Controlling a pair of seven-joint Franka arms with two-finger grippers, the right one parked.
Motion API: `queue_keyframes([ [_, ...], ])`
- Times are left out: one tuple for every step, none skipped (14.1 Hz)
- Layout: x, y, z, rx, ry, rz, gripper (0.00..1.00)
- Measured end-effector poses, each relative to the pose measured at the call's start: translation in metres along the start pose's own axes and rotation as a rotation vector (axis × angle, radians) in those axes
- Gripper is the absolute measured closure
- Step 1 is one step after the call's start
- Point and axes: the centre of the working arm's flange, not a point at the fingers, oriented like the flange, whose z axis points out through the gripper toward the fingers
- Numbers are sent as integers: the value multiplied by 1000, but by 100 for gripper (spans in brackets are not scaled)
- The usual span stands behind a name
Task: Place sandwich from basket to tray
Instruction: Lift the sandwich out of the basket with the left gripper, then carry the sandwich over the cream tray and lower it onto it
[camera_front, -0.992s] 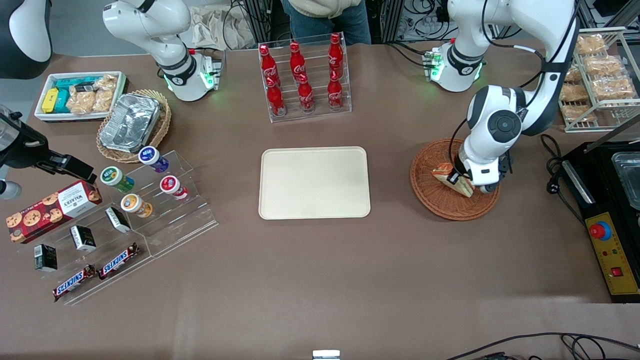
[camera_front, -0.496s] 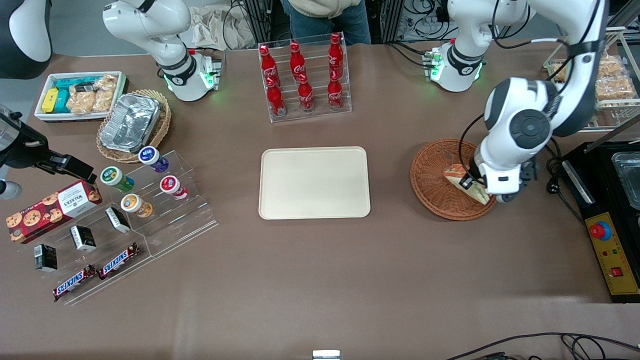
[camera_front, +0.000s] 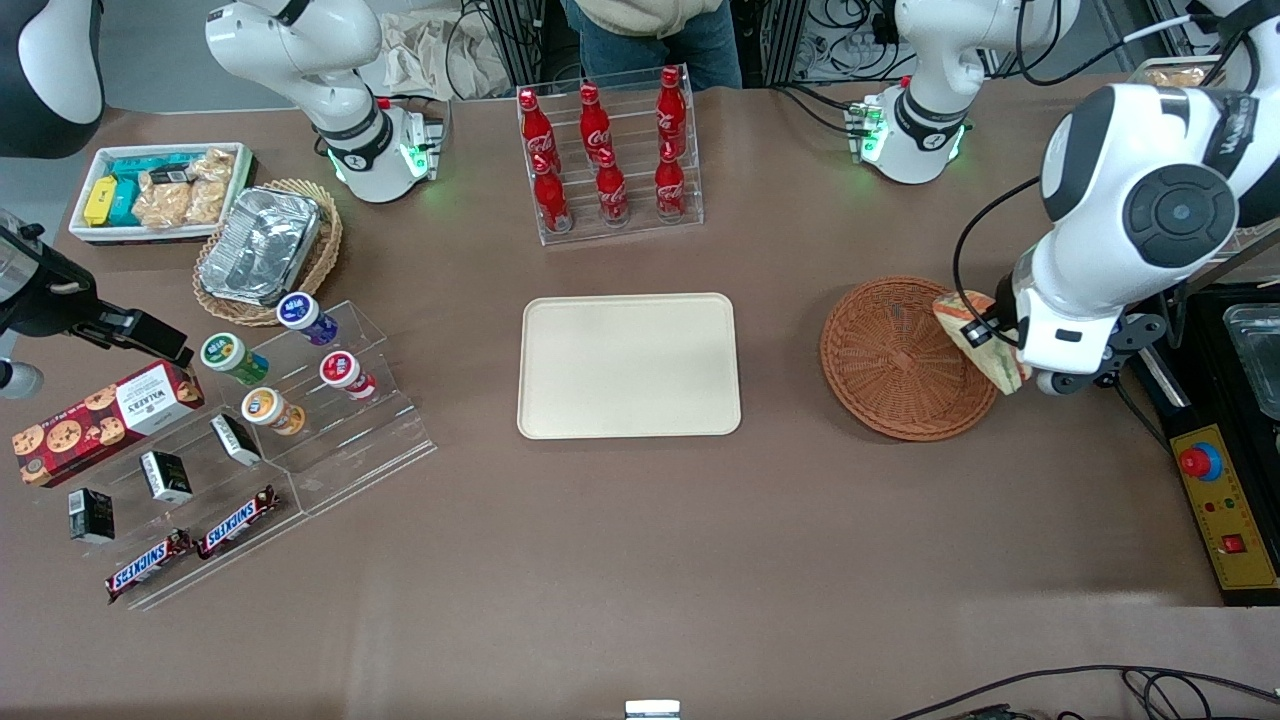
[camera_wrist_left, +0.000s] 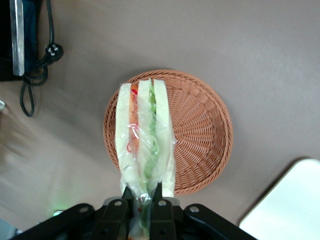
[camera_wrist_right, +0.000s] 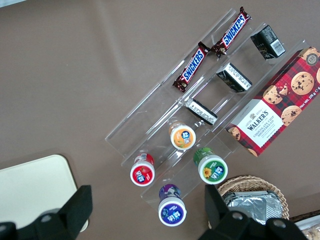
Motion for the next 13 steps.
queue_keyframes([
  [-3,-1,-3,6,-9,44,85],
  [-6,-1,-5,9,-17,79,85],
  [-11,1,-8,7,-17,105,85],
  [-19,8,-10,5,-14,128,85],
  [-28,18,-12,4,-12,153,85],
  [-39,30,-12,4,-10,182,85],
  [-52,44,-12,7,-8,212,85],
  [-64,58,-11,11,-6,235,85],
  [-76,72,-9,13,-1,254,85],
  [-89,88,-7,7,11,274,85],
  [-100,104,-5,-3,26,291,85],
  [-111,118,-1,-11,38,312,85],
  [-120,131,3,-18,44,328,85],
])
